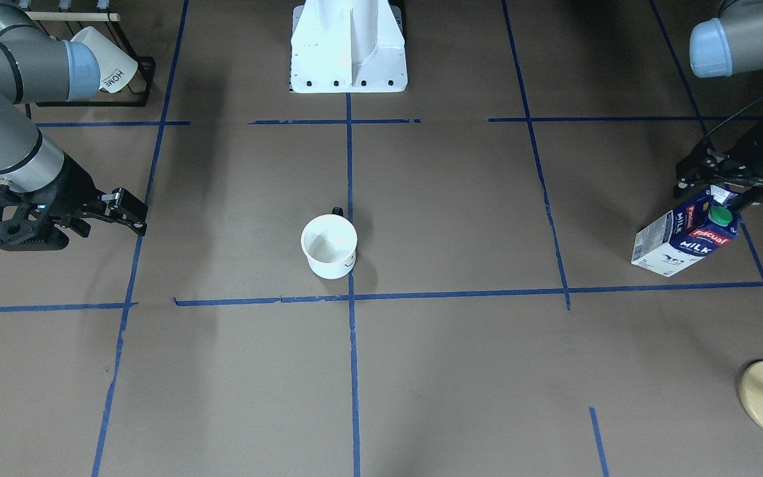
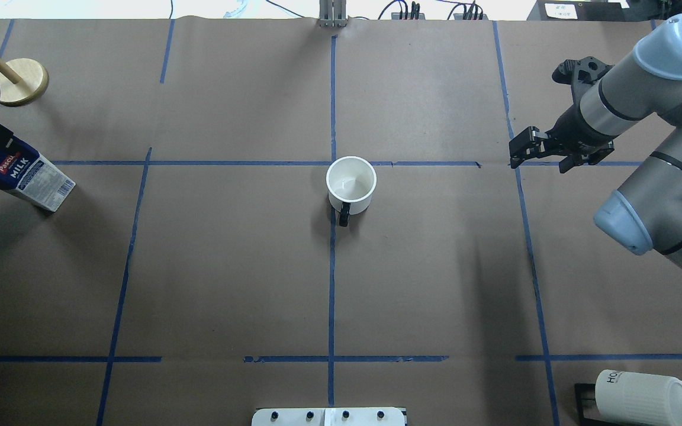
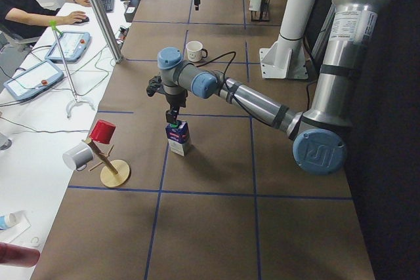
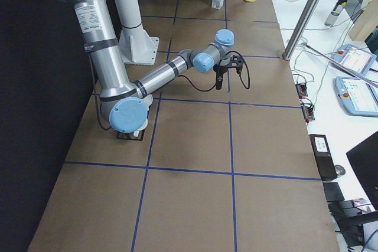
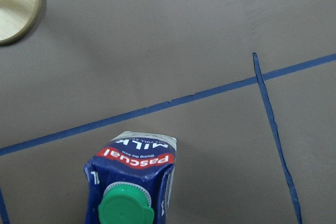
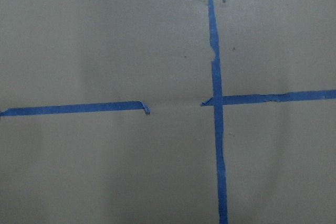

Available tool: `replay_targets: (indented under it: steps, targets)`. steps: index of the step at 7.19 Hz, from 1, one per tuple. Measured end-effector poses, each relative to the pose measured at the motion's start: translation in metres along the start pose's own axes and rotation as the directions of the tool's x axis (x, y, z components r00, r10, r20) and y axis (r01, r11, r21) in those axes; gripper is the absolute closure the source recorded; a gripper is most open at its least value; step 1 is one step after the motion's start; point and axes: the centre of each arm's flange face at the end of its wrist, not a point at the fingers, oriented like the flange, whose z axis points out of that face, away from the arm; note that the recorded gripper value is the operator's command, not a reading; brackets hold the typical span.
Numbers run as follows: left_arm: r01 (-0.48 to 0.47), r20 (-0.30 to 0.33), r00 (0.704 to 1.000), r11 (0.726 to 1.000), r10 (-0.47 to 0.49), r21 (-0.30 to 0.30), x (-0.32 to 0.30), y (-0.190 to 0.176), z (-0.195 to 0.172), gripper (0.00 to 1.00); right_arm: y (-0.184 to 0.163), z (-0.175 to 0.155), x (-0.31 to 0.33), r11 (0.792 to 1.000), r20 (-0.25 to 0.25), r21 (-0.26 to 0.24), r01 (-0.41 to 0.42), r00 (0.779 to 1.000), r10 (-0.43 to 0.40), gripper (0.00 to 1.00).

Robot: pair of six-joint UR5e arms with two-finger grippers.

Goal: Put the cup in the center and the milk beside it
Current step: 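Lower the left gripper onto the milk carton's top and grasp it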

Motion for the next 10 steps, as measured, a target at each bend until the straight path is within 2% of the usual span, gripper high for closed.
replay_targets:
  steps: [3,8,9,10]
  targets:
    - [-0.068,0.043,0.997,0.998,0.068,-0.017,-0.011,-0.011,0.008,0.01,0.002,0.003,0.005,1.0,-0.007,-0.002,-0.001,1.0,0.001,0.0]
    - [-0.04,0.043,0.998,0.997,0.043,-0.065,-0.026,-0.018,0.031,0.01,0.002,0.004,0.004,1.0,-0.008,-0.004,-0.001,1.0,0.001,0.0]
    - [-0.035,0.043,0.998,0.997,0.038,-0.071,-0.028,-0.019,0.035,0.03,0.002,0.004,0.004,1.0,-0.007,-0.004,0.0,1.0,0.0,0.0]
    - [-0.031,0.043,0.999,0.997,0.034,-0.076,-0.029,-0.02,0.037,0.15,0.002,0.004,0.004,1.0,-0.008,-0.005,0.0,1.0,0.0,0.0]
